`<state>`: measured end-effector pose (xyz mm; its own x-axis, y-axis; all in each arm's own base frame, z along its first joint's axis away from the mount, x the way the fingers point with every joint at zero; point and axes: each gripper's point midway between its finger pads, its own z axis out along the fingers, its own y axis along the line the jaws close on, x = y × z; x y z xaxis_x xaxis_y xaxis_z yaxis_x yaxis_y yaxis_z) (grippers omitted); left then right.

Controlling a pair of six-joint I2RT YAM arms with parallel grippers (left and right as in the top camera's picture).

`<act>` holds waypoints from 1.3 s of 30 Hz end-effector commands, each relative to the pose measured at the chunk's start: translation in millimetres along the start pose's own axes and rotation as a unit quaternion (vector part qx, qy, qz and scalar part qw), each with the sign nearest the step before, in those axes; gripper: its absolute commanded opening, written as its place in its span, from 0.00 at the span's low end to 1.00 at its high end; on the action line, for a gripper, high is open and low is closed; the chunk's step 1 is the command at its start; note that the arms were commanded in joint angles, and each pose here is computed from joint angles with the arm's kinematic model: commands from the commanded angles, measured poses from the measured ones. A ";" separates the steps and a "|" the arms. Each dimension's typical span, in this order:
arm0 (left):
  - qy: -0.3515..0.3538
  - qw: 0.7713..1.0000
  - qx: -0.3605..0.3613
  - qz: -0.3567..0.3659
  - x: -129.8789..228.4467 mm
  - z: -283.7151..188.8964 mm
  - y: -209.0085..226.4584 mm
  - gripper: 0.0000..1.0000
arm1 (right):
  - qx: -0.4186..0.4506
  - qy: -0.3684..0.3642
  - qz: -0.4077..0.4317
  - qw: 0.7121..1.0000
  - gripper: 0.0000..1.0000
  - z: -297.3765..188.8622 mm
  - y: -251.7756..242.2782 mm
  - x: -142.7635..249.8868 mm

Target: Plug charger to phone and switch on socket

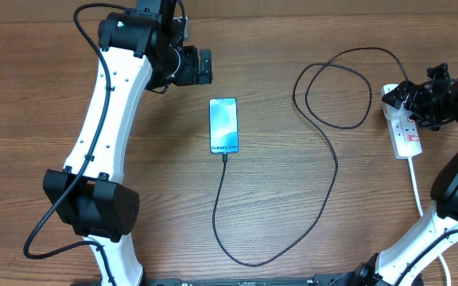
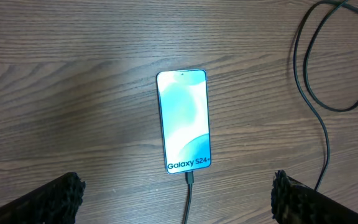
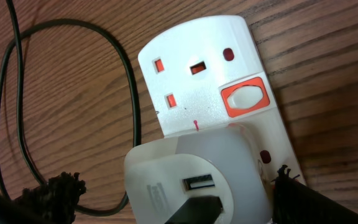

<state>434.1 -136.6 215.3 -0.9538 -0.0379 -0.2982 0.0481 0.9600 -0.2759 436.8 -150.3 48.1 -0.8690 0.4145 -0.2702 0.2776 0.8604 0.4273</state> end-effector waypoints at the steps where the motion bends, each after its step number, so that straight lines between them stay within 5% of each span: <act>1: 0.004 1.000 -0.004 0.004 0.8 3.9 1.7 1.00 | -0.014 0.028 0.000 1.000 1.00 15.8 7.6 15.8; 39: 0.004 1.000 -0.004 0.004 0.8 3.9 1.7 1.00 | -0.042 0.062 0.017 0.997 1.00 38.1 9.4 42.7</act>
<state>434.1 -136.6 215.3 -0.9538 -0.0379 -0.2982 0.0481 0.9600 -0.2759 436.7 -144.9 43.8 -0.8749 0.3919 -0.2846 0.2463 0.8659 0.4353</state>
